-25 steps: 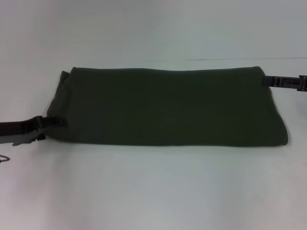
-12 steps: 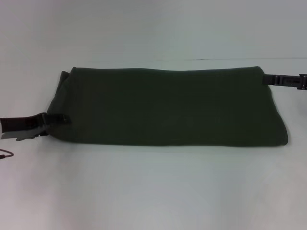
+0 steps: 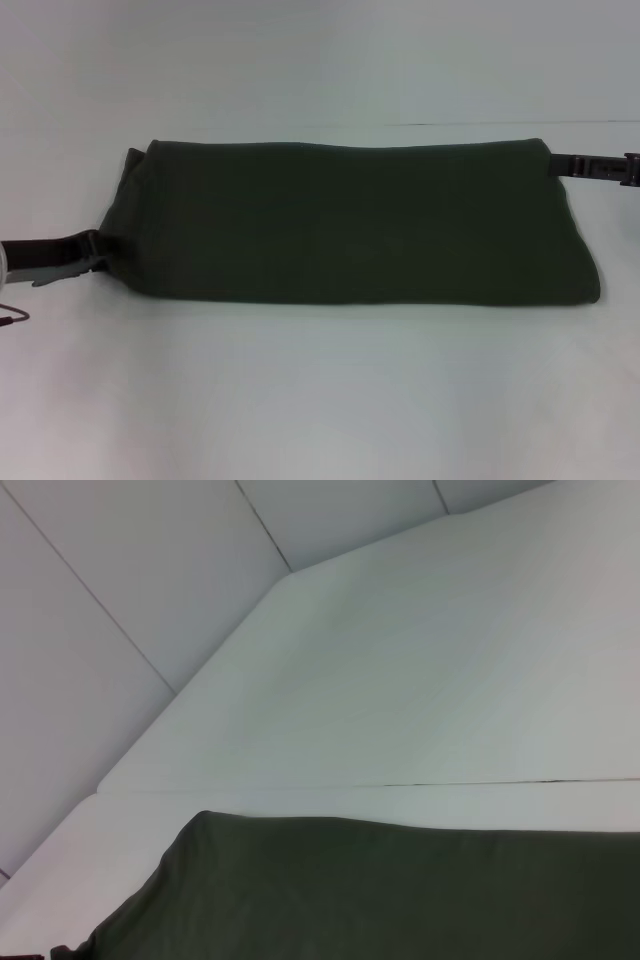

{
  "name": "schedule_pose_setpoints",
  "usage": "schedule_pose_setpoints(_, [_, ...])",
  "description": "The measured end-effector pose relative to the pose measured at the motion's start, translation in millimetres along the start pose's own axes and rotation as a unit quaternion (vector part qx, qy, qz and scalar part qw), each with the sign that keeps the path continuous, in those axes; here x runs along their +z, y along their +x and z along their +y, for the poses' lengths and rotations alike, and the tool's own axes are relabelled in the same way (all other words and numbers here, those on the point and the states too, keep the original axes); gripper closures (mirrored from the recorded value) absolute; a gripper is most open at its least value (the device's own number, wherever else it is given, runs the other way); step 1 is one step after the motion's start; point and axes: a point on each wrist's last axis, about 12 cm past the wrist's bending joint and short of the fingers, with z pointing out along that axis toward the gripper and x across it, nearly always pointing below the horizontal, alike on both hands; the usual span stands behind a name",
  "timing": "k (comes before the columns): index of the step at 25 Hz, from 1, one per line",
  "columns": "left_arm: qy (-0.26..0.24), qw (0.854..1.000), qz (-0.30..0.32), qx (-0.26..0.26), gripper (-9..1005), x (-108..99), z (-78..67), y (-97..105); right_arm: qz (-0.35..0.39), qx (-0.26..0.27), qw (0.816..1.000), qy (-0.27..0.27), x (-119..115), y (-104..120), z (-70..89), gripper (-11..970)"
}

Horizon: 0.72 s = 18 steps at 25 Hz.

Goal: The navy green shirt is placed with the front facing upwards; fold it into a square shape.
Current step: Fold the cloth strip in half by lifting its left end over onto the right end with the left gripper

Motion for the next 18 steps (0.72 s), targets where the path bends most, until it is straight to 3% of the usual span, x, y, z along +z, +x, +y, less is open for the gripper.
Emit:
schedule_pose_setpoints(4, [-0.003, 1.0, -0.003, 0.0, 488, 0.4, 0.5, -0.8, 0.0, 0.0, 1.0, 0.0, -0.1, 0.1, -0.1, 44])
schedule_pose_setpoints(7, [-0.006, 1.0, -0.006, 0.0, 724, 0.5, 1.1, -1.5, 0.0, 0.001, 1.0, 0.0, -0.3, 0.9, -0.4, 44])
schedule_pose_setpoints(18, [-0.007, 1.0, -0.018, -0.011, 931, -4.3, 8.3, 1.7, -0.004, 0.012, 1.0, 0.002, 1.6, 8.6, -1.6, 43])
